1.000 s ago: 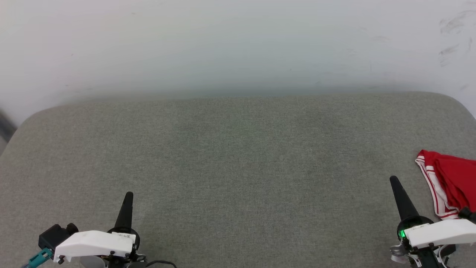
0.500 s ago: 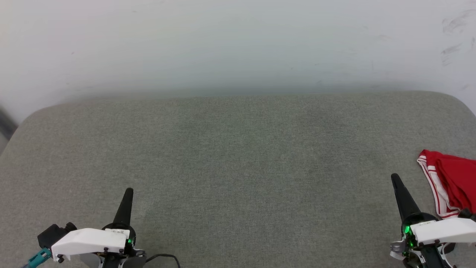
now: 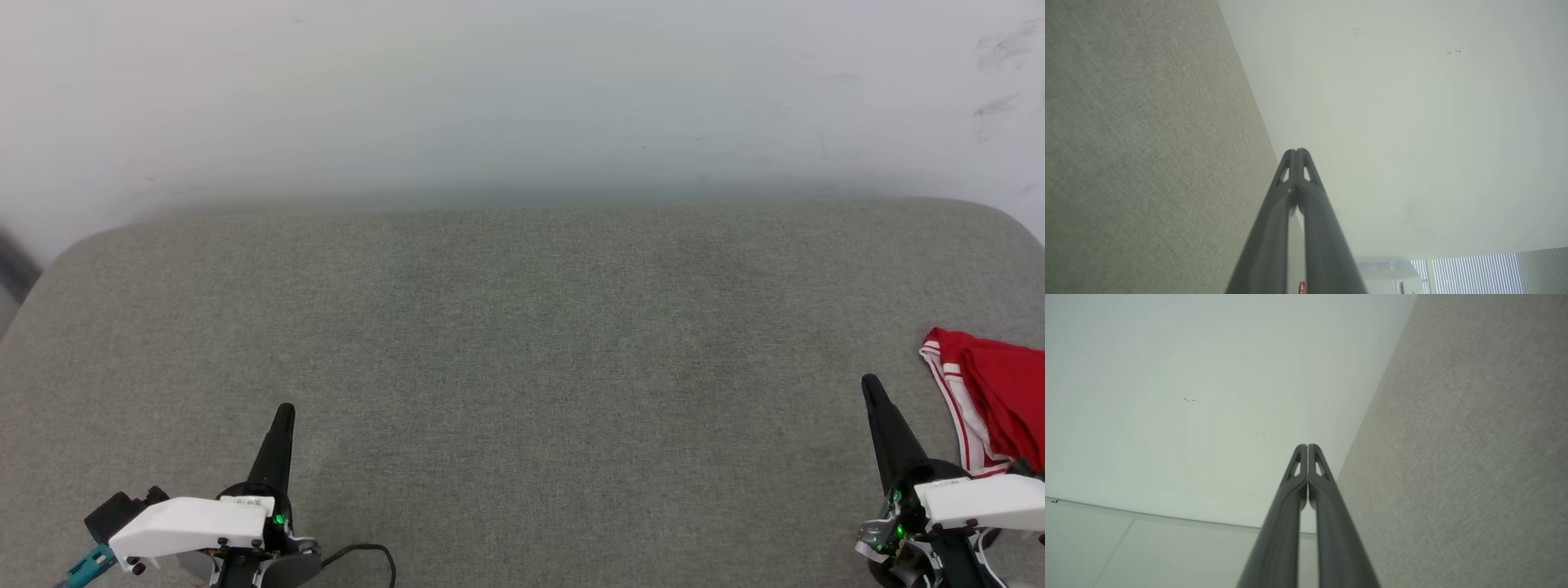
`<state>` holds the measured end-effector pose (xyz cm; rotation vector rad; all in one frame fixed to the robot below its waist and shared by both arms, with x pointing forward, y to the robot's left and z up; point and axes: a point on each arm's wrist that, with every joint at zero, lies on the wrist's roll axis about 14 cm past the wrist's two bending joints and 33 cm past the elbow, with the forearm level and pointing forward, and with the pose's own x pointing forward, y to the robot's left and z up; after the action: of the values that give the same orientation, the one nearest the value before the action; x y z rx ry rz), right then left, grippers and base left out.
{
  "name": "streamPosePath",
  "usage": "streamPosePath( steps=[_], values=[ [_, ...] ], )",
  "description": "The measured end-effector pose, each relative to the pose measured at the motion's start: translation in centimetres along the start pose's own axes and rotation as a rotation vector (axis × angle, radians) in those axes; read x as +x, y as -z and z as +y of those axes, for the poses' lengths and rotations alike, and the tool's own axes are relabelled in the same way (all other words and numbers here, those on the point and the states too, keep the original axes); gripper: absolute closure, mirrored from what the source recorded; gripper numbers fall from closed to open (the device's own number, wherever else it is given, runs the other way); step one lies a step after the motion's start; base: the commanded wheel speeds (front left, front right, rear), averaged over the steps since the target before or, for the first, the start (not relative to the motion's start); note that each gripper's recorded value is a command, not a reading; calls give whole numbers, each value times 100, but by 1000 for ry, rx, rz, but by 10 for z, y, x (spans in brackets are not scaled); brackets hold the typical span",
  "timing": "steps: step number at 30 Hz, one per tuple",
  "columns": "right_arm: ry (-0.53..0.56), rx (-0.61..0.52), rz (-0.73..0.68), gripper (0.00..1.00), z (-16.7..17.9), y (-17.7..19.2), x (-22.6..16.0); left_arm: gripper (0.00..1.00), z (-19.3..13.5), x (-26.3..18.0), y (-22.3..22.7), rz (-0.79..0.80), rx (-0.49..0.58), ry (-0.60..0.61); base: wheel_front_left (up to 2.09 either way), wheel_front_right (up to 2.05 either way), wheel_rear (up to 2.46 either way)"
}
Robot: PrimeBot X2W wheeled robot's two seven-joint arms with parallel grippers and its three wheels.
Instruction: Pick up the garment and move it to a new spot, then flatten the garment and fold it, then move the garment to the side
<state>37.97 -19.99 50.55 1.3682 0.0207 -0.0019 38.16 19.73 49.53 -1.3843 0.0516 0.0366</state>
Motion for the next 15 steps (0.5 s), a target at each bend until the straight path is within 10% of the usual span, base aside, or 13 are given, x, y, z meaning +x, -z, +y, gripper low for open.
streamPosePath(
  steps=[15],
  values=[
    [1, 118, -8, 100, -2, 0, 4, 100, -5, 3, -3, -7, -111, 27, 0, 0, 0]
  ],
)
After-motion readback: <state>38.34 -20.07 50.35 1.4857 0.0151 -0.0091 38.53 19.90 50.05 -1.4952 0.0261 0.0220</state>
